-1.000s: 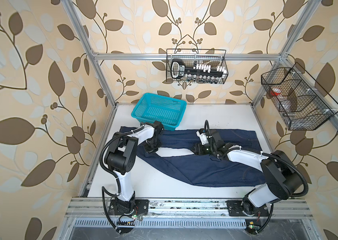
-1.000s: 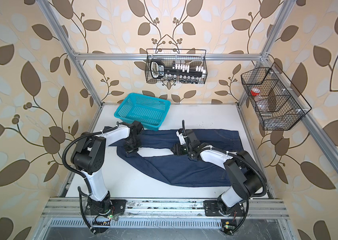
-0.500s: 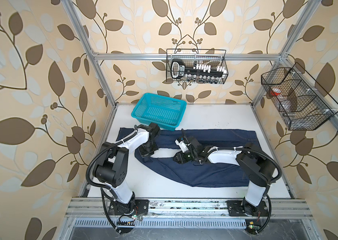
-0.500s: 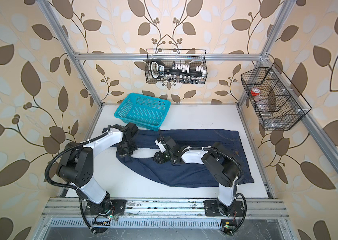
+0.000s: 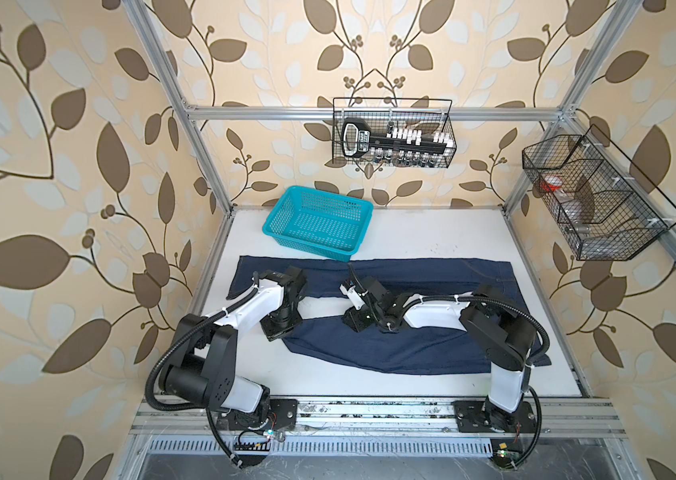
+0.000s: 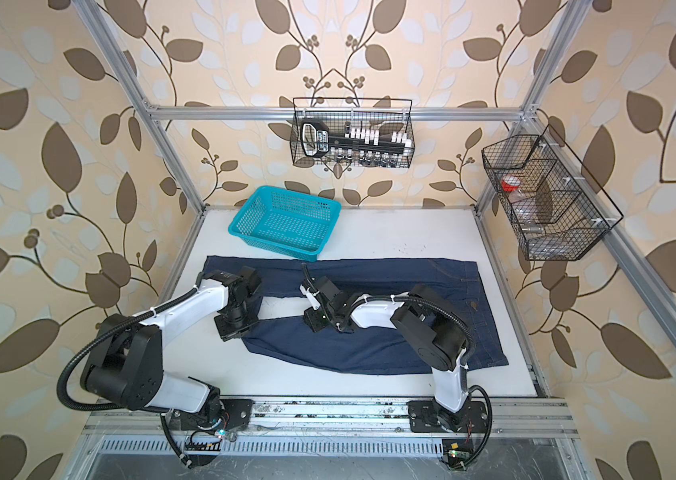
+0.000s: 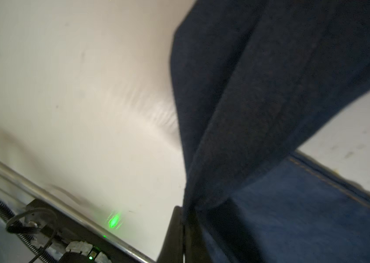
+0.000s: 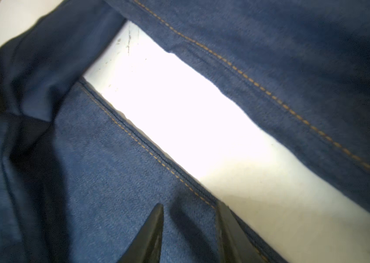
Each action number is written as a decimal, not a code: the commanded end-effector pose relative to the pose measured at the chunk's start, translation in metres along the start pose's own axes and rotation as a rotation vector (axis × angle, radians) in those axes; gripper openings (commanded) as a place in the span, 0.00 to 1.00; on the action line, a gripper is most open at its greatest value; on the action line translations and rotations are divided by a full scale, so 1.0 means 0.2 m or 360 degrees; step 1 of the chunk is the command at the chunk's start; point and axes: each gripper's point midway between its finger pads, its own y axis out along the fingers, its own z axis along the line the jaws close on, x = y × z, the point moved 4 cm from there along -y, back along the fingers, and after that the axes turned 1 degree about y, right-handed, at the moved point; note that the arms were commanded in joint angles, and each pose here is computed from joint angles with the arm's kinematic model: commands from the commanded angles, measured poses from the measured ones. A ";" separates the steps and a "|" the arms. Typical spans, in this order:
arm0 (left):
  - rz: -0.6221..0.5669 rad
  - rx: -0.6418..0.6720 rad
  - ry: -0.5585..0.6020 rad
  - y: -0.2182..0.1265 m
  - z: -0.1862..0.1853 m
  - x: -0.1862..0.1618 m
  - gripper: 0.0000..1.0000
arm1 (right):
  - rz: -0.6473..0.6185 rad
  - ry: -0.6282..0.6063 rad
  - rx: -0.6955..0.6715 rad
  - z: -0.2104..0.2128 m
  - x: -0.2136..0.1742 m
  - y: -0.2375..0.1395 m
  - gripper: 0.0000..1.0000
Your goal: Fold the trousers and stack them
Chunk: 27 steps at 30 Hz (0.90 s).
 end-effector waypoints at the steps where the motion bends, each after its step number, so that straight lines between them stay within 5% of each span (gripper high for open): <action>1: -0.0008 0.0112 -0.0250 0.01 0.19 -0.05 0.00 | 0.0245 -0.0001 -0.0240 -0.15 -0.20 0.04 0.40; 10: 0.0139 -0.0100 -0.0704 0.06 0.27 -0.09 0.00 | 0.0228 0.0034 -0.0293 -0.19 -0.21 0.00 0.40; 12: 0.0198 -0.0156 -0.0744 0.08 0.25 -0.11 0.06 | 0.0222 0.0046 -0.0299 -0.20 -0.21 -0.02 0.40; 15: 0.0189 -0.0119 -0.0701 0.05 0.27 -0.11 0.11 | 0.0190 0.0025 -0.0263 -0.19 -0.19 -0.04 0.40; 18: 0.0066 -0.0136 -0.0625 -0.05 0.28 -0.04 0.32 | 0.0129 0.0028 -0.0177 -0.14 -0.13 -0.07 0.41; 22: -0.0106 -0.0186 -0.0496 -0.25 0.27 0.09 0.41 | 0.0114 0.0005 -0.0105 -0.10 -0.11 -0.09 0.42; 25: -0.0260 -0.0281 -0.0275 -0.37 0.20 0.21 0.61 | 0.0105 -0.0001 -0.0068 -0.07 -0.10 -0.10 0.43; 27: -0.0276 -0.0263 -0.0128 -0.38 0.15 0.28 0.64 | 0.0098 0.0005 -0.0051 -0.06 -0.09 -0.10 0.44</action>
